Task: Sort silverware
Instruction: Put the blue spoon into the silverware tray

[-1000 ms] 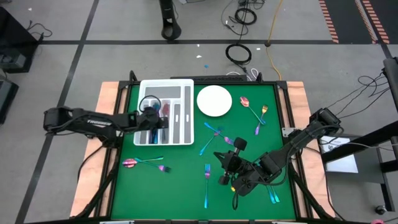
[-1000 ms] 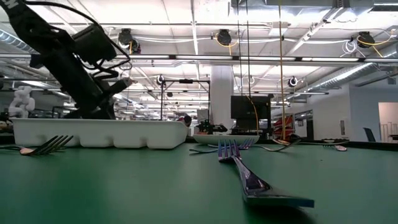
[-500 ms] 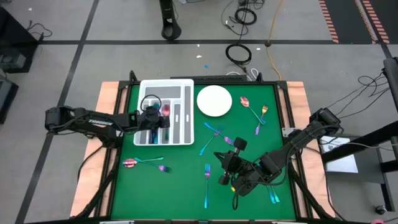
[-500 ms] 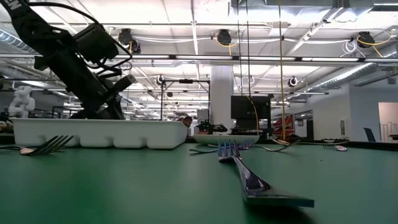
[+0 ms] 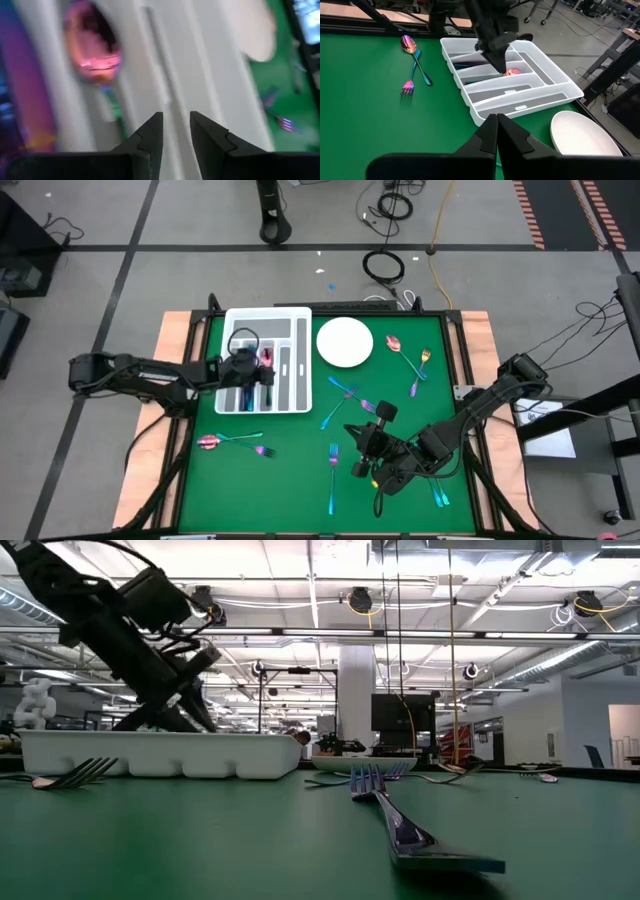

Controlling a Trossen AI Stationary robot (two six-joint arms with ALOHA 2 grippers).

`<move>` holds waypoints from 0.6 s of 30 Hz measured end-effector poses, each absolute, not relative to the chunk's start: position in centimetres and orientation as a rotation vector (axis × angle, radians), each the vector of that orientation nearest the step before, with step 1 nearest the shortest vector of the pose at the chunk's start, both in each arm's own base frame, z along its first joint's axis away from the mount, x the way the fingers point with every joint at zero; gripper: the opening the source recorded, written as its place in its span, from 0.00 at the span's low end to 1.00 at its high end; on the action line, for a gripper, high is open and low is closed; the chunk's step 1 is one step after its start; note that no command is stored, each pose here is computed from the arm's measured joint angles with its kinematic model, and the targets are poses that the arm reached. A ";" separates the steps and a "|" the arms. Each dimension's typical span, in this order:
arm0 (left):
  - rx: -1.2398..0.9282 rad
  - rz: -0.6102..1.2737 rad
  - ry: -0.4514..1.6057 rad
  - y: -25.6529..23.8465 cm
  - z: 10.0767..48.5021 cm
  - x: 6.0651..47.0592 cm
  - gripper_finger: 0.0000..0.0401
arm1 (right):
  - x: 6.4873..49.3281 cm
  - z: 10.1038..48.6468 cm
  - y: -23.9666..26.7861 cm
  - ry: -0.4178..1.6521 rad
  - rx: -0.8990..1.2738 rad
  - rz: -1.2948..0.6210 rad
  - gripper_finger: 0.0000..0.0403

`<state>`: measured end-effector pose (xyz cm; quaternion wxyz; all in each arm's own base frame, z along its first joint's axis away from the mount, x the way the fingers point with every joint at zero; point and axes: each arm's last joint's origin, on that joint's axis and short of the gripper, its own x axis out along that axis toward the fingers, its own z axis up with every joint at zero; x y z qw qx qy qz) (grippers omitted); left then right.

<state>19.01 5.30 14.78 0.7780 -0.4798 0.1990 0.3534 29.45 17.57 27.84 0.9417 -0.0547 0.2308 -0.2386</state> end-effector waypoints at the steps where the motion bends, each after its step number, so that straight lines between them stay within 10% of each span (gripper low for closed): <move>1: -1.029 0.740 0.427 5.3 15.1 19.1 0.25 | 29.5 27.8 17.6 0.471 -0.112 -0.487 0.00; 18: -0.716 0.497 0.281 3.4 21.7 19.8 0.24 | 29.3 27.7 17.6 0.500 -0.124 -0.466 0.00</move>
